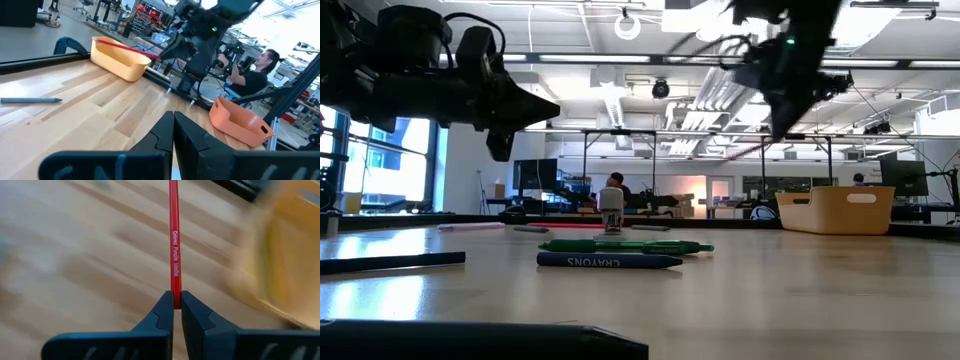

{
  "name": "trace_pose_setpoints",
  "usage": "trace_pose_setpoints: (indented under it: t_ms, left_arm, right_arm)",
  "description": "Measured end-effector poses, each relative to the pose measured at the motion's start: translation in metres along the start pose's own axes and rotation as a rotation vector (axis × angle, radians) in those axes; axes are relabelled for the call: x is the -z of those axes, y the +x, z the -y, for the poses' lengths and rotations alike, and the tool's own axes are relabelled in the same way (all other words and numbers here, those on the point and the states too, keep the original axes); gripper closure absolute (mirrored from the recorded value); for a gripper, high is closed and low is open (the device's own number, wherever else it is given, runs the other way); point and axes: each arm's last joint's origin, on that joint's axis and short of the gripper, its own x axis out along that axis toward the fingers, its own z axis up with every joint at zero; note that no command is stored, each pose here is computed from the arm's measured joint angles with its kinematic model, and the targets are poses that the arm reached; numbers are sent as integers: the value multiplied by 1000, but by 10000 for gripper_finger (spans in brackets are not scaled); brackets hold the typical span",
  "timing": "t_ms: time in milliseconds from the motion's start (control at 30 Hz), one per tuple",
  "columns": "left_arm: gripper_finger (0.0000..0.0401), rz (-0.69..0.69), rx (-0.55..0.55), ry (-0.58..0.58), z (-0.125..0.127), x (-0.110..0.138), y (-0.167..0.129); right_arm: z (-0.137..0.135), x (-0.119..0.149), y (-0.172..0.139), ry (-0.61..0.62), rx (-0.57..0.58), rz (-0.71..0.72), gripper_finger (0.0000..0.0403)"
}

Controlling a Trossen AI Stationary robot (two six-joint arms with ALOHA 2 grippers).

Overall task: Sort crayons/erasers/pens/pencils in bins
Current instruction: Put the red pencil into the yellow bin

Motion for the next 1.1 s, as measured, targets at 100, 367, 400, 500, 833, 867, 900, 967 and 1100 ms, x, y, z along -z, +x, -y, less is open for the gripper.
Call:
trace_pose_setpoints:
  t_ms: [100,367,400,500,833,867,900,967,1100]
  left_arm:
    - [401,-5,-1,0,0,0,0]
    - [401,-13,4,-1,0,1,0]
    - [401,-15,6,-1,1,1,0]
    - [401,-18,15,-1,2,2,0]
    - [401,-21,20,0,3,3,0]
    - [401,-21,20,-1,3,3,0]
    - [401,-21,20,0,3,3,0]
    - [401,-21,20,5,3,3,0]
    - [401,-21,20,20,3,3,0]
  right_arm:
    - [28,3,-5,43,162,-70,398]
    - [75,-6,13,-16,367,-259,398]
    - [80,-6,19,-41,379,-285,398]
    - [94,-4,41,-119,379,-359,398]
    - [116,-1,87,-183,323,-349,398]
    - [117,-2,89,-183,318,-339,398]
    - [117,-3,90,-179,313,-329,398]
    - [120,-6,93,-172,307,-313,398]
    - [124,-10,96,-167,282,-311,398]
